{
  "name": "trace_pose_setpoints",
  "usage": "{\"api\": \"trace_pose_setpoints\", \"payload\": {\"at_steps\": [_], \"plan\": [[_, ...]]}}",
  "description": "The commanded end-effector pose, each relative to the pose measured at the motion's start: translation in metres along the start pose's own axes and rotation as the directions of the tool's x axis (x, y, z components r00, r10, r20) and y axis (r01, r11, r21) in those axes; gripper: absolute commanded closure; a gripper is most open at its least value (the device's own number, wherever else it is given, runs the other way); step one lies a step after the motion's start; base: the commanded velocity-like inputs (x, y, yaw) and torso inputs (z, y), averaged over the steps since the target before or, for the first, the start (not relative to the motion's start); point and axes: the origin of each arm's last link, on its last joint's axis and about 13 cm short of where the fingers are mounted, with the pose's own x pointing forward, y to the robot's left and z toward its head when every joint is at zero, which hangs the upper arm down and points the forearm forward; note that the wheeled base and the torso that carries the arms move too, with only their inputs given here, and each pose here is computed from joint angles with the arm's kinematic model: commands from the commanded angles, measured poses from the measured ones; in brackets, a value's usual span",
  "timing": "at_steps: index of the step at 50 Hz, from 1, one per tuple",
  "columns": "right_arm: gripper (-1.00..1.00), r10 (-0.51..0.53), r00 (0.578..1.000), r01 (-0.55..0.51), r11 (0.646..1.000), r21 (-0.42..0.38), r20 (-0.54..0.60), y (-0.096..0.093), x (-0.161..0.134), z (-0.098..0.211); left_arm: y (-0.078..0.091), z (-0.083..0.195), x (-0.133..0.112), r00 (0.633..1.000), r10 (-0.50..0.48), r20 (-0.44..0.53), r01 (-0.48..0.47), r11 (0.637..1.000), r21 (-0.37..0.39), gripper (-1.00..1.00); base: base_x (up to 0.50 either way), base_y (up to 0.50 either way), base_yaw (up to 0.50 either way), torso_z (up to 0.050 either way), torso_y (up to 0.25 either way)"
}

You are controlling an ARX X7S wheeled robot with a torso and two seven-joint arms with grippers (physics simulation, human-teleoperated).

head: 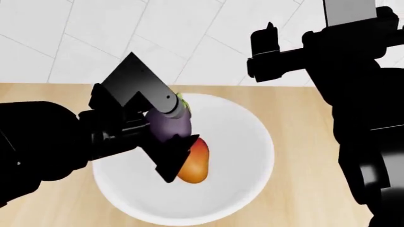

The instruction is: Pick the eggplants and mangos from the sink and place them in one bowl. Place the bell pepper in the other bowl. Then turn off the sink faucet.

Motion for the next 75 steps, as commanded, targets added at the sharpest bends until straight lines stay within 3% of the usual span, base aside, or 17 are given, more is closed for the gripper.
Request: {"api": "trace_pose_setpoints", "payload": {"at_steps": [1, 7, 25, 26, 37, 58, 63, 69, 75], "plan": [[-1.0, 0.01, 1.0, -0.01, 1.0, 0.01, -0.013, 0.002, 0.002, -0.006, 0.003, 0.0, 0.002, 1.0, -0.004, -0.022, 0.003, 0.999, -0.044, 1.0, 0.0, 0.0, 0.0, 0.0, 0.0], [-1.0, 0.01, 1.0, -0.01, 1.0, 0.014, -0.02, 0.001, 0.002, -0.009, 0.004, -0.001, 0.007, 0.998, 0.014, -0.065, -0.018, 0.999, -0.049, 1.0, 0.0, 0.0, 0.0, 0.002, 0.002], [-1.0, 0.011, 0.999, -0.01, 1.0, 0.018, -0.037, 0.001, 0.003, -0.014, -0.005, -0.004, 0.013, 0.997, -0.021, -0.078, 0.018, 0.999, -0.034, 1.0, 0.0, 0.0, 0.0, 0.0, 0.0], [-1.0, 0.012, 0.999, -0.011, 1.0, 0.018, -0.037, 0.001, 0.003, -0.014, -0.003, -0.004, 0.011, 0.997, -0.019, -0.077, 0.017, 0.999, -0.032, -1.0, 0.0, 0.0, 0.0, 0.0, 0.0], [-1.0, 0.007, 0.999, -0.006, 1.0, 0.02, -0.038, -0.001, 0.001, -0.017, -0.008, -0.001, 0.01, 0.998, -0.027, -0.056, 0.026, 1.0, -0.013, -1.0, 0.0, 0.0, 0.0, 0.0, 0.0], [-1.0, 0.005, 0.999, -0.004, 1.0, 0.028, -0.038, -0.001, 0.001, -0.02, 0.001, 0.013, 0.004, 1.0, 0.011, -0.009, -0.011, 1.0, -0.005, -1.0, 0.0, 0.0, 0.0, 0.0, 0.0], [-1.0, -0.002, 1.0, 0.003, 0.999, 0.036, -0.027, -0.004, -0.002, -0.021, 0.008, 0.018, -0.008, 0.999, 0.041, 0.025, -0.04, 0.999, -0.033, -1.0, 0.0, 0.0, 0.0, 0.0, 0.0], [-1.0, -0.004, 1.0, 0.006, 0.999, 0.046, -0.028, -0.005, -0.005, -0.03, 0.017, 0.005, -0.023, 0.994, 0.083, 0.073, -0.071, 0.987, -0.143, -1.0, 0.0, 0.0, 0.0, 0.0, 0.0], [-1.0, -0.021, 1.0, 0.021, 0.999, 0.048, 0.001, -0.007, -0.01, -0.033, 0.032, 0.001, -0.038, 0.963, 0.239, 0.124, -0.21, 0.956, -0.207, -1.0, 0.0, 0.0, 0.0, 0.0, 0.0]]}}
